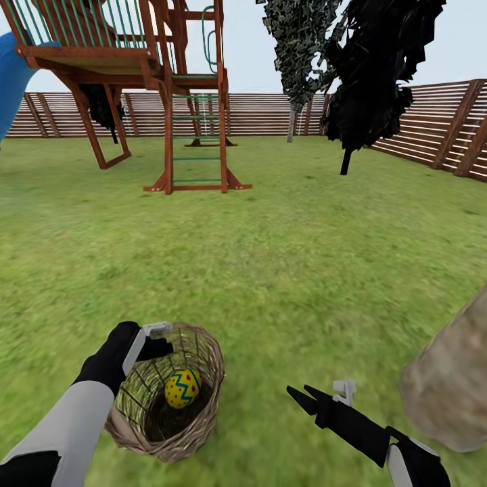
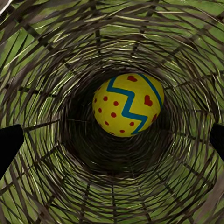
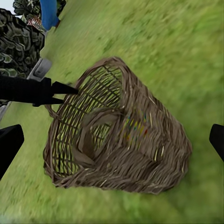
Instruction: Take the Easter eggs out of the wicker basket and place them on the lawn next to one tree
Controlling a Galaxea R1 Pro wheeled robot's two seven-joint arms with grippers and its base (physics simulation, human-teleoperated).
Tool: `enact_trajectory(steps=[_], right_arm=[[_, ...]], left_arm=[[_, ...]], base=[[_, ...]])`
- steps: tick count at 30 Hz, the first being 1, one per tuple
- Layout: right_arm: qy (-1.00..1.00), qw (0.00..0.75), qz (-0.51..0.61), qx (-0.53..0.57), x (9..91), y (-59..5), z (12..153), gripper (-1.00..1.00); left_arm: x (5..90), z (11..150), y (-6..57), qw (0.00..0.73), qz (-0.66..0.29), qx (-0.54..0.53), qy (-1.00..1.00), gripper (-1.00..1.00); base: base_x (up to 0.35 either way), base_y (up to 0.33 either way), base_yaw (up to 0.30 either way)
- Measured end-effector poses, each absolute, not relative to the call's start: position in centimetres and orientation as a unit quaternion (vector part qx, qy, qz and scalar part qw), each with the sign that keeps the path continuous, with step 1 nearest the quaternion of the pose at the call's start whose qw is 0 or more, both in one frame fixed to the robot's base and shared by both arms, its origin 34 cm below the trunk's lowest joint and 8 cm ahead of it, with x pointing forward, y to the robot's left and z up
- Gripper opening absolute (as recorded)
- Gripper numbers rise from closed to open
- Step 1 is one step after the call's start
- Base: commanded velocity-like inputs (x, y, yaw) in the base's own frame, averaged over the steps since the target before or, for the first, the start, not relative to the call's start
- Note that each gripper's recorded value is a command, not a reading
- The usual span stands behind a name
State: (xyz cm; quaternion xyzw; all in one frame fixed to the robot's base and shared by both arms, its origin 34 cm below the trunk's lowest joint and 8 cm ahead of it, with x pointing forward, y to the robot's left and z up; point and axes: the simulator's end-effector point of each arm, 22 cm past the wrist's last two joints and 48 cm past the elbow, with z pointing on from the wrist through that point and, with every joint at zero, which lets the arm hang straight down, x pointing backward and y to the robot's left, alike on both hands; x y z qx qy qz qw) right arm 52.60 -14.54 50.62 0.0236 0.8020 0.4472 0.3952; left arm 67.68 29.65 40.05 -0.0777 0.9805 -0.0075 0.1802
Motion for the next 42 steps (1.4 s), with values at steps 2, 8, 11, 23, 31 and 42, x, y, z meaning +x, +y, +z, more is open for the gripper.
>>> enact_trajectory(steps=[2,8,11,23,31,42], right_arm=[[0.802,0.395,0.447,0.023,52.5,-14.5,50.2,1.0],[0.802,0.396,0.448,0.023,52.1,-14.5,48.9,1.0],[0.801,0.396,0.448,0.023,51.9,-14.5,48.2,1.0],[0.807,0.384,0.448,0.029,51.5,-14.5,45.8,1.0],[0.813,0.371,0.448,0.036,51.3,-14.5,44.3,1.0],[0.821,0.353,0.447,0.046,51.0,-14.5,42.2,1.0]], left_arm=[[67.6,39.6,29.6,0.181,-0.007,-0.078,0.98,1.0],[67.3,38.3,29.6,0.181,-0.008,-0.077,0.98,1.0],[67.1,37.6,29.6,0.182,-0.008,-0.077,0.98,1.0],[66.9,35.1,29.7,0.178,-0.006,-0.076,0.981,1.0],[66.5,33.3,29.6,0.165,-0.003,-0.073,0.984,1.0],[65.7,30.6,29.6,0.143,-0.001,-0.072,0.987,1.0]], base=[[0.0,0.0,0.0],[0.0,0.0,0.0],[0.0,0.0,0.0],[0.0,0.0,0.0],[0.0,0.0,0.0],[0.0,0.0,0.0]])
